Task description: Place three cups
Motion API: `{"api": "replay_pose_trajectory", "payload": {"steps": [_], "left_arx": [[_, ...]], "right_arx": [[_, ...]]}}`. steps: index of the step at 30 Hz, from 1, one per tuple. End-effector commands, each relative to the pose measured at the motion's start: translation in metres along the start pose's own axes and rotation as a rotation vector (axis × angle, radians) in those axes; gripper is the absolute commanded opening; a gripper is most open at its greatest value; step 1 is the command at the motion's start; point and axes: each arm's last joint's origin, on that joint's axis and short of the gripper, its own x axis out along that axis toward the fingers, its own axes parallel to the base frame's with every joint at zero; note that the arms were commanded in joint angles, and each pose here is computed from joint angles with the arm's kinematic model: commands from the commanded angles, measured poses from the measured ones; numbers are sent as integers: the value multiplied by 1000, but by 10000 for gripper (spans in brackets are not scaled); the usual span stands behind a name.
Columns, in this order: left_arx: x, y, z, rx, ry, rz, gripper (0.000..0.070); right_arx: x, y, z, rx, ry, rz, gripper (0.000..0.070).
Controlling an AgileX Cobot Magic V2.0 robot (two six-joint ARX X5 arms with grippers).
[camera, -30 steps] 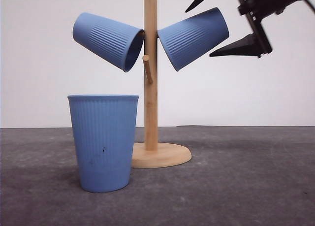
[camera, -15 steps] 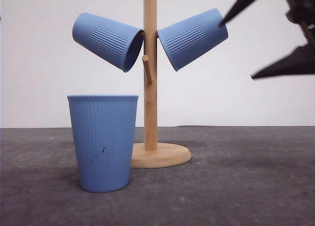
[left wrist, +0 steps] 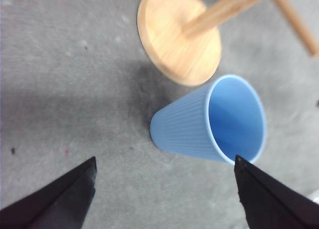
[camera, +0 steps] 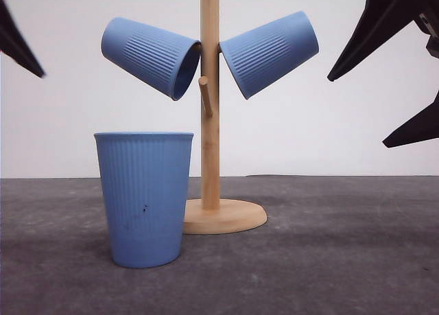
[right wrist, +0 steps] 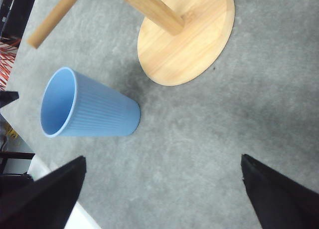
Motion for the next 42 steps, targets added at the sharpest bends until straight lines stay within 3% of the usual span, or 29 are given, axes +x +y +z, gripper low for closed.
{"api": "replay_pose_trajectory", "payload": {"steps": [1,12,20,22,27,29,36,42], "left_arx": [[5,-9,7,38,14,14,515],[60,-47,27,117,182,112,515],[101,-52,27,140,281,201,506],[109,-50,26,139,297,215,445],[118,-49,24,140,326,209,80],[118,-52,22,138,352,165,1],[112,-79,20,119,518,-156,0],[105,-106,18,158,584,-309,0]], "right_arx": [[0,1,1,-32,0,-1,631],[0,0,0,-70,3,-24,631],[0,-1,-1,-103,16,-26,631],[0,-1,-3,-141,35,-26,631],[2,0,-9,-215,93,-19,631],[4,3,-11,-253,107,23,631],[16,28,-22,-428,202,305,633],[29,52,-39,-573,296,410,633]]}}
